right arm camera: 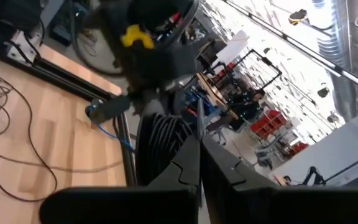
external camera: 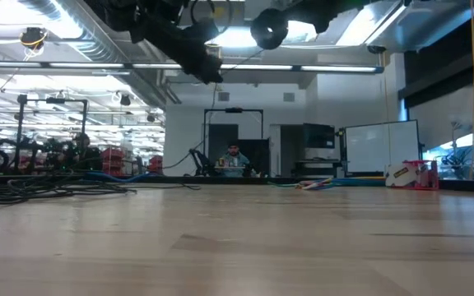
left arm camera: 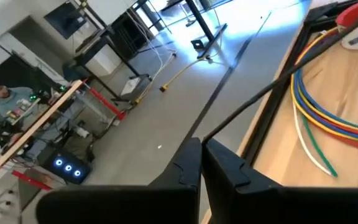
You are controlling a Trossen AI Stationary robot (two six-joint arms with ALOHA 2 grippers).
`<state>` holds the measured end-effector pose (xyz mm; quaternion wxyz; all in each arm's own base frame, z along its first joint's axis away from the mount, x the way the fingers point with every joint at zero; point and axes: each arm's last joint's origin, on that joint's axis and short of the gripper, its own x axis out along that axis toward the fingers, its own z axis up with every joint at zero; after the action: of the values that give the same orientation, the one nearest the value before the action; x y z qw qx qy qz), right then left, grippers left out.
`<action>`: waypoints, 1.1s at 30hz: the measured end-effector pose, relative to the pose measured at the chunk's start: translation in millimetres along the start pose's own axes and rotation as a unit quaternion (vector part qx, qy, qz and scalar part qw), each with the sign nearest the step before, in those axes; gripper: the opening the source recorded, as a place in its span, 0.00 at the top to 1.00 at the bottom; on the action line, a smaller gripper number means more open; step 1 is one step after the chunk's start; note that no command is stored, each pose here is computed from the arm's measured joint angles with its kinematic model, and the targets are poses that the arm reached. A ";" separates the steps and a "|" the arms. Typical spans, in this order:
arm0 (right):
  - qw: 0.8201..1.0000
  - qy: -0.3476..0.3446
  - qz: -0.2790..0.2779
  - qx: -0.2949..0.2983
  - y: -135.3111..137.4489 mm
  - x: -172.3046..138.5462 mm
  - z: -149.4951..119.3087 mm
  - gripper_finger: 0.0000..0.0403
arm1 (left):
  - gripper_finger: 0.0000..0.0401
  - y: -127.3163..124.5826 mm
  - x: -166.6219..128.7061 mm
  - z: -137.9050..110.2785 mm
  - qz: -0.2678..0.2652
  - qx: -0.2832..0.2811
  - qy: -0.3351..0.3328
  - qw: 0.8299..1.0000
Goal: Coiling cords
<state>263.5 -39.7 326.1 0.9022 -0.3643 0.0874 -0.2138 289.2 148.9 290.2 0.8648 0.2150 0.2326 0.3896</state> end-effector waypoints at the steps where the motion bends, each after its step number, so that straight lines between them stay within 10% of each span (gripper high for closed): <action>1: 1.000 0.002 0.001 -0.001 0.5 -0.1 -0.2 0.98 | 0.99 4.5 -2.1 0.7 0.004 -0.003 -0.001 1.000; 25: 0.997 0.079 -0.006 -0.016 9.1 30.4 -33.2 0.99 | 1.00 -7.5 -67.6 46.6 -0.074 -0.052 -0.138 0.986; 33: 0.998 0.064 0.004 -0.015 12.5 27.9 -27.6 1.00 | 0.99 5.4 -63.9 49.3 -0.007 -0.043 -0.148 0.988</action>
<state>283.8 -61.3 297.5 0.8900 -0.3629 0.1497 -0.2321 276.6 93.4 347.6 0.9007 0.2317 0.0861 0.3572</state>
